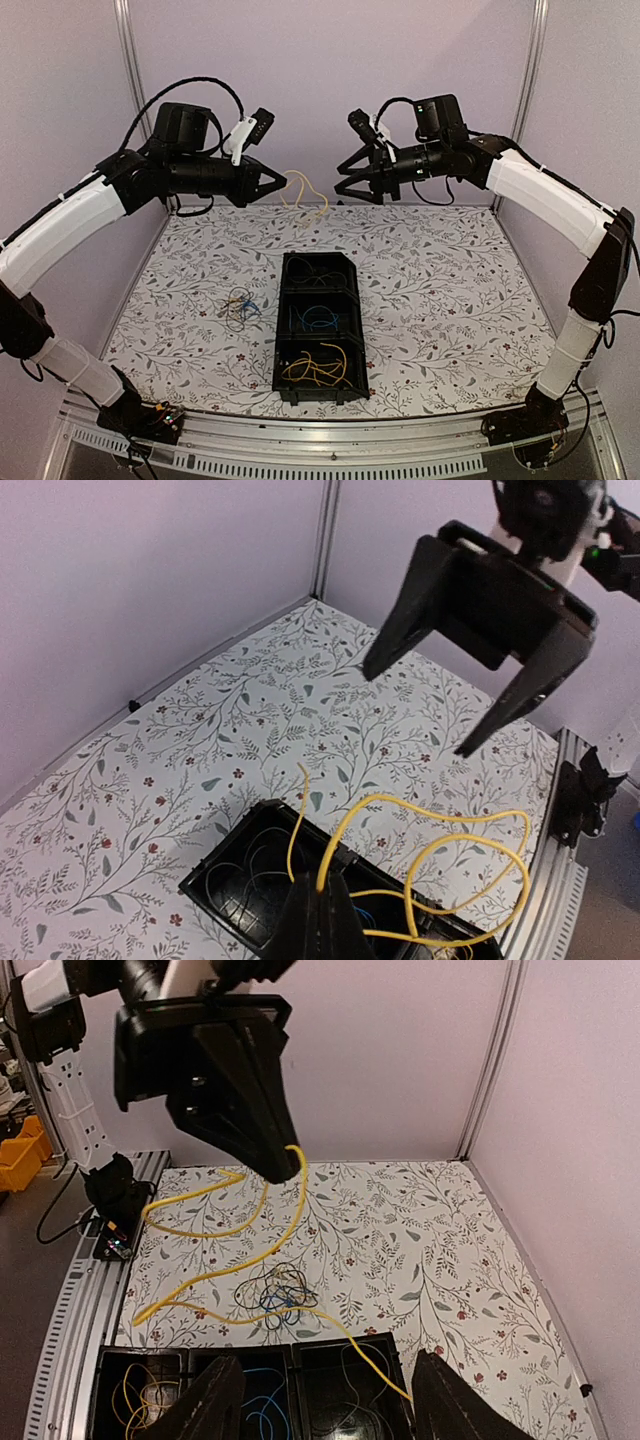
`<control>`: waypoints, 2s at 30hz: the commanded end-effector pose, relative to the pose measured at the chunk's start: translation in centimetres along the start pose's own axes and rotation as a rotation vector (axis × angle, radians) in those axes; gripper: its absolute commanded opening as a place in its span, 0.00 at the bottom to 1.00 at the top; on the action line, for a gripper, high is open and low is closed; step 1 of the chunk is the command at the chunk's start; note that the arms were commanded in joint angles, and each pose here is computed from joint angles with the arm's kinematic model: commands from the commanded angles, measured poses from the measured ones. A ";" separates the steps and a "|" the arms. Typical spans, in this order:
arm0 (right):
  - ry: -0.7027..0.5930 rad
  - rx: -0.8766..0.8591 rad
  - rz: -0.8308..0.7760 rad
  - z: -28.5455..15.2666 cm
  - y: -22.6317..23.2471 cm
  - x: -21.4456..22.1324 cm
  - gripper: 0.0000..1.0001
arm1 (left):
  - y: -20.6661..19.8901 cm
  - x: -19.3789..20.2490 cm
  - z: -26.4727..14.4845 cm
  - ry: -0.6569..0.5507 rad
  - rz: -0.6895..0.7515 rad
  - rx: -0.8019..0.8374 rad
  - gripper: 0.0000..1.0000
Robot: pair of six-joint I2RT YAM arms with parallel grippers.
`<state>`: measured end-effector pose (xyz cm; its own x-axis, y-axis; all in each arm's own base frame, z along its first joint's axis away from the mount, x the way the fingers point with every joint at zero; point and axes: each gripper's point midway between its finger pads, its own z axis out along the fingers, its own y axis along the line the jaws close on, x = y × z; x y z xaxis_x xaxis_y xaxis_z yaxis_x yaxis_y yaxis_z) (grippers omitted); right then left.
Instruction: Untangle the cables
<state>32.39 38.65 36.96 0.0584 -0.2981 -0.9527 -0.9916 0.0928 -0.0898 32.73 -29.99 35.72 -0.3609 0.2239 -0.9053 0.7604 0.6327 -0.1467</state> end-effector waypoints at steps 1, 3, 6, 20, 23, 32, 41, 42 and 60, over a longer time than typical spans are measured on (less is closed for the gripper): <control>0.053 0.092 0.125 -1.6 -3.1 3.3 0.61 | -5.1 0.8 0.6 0.051 0.089 0.126 0.00; 0.049 0.141 0.169 -3.7 -4.3 4.8 0.61 | -7.0 2.3 1.0 0.102 0.107 0.173 0.00; 0.067 0.233 0.246 -6.7 -6.3 8.5 0.61 | -10.0 5.5 2.1 0.209 0.124 0.250 0.00; 0.192 0.441 0.305 -12.7 -5.1 21.0 0.63 | -12.0 23.9 6.8 0.847 0.310 0.200 0.00; 0.189 0.433 0.303 -12.7 -4.5 21.4 0.63 | -11.3 25.8 6.9 0.912 0.346 0.163 0.00; 0.187 0.406 0.324 -12.2 -4.0 22.3 0.63 | -10.3 27.2 1.8 0.981 0.329 0.139 0.00; 0.196 0.392 0.335 -11.8 -3.8 23.2 0.63 | -10.0 28.7 3.7 1.037 0.363 0.097 0.00; 0.197 0.392 0.334 -11.8 -3.8 23.3 0.63 | -10.4 28.6 4.6 1.033 0.371 0.107 0.00; 0.212 0.381 0.335 -11.4 -3.4 24.7 0.63 | -14.1 31.4 8.9 1.057 0.491 0.180 0.03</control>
<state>35.82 19.94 17.44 -0.3270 -0.3725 -0.8685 -0.8301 0.5524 0.0756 16.22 -37.94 5.80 -0.2458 0.9640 -0.1015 0.9693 0.2455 -0.0154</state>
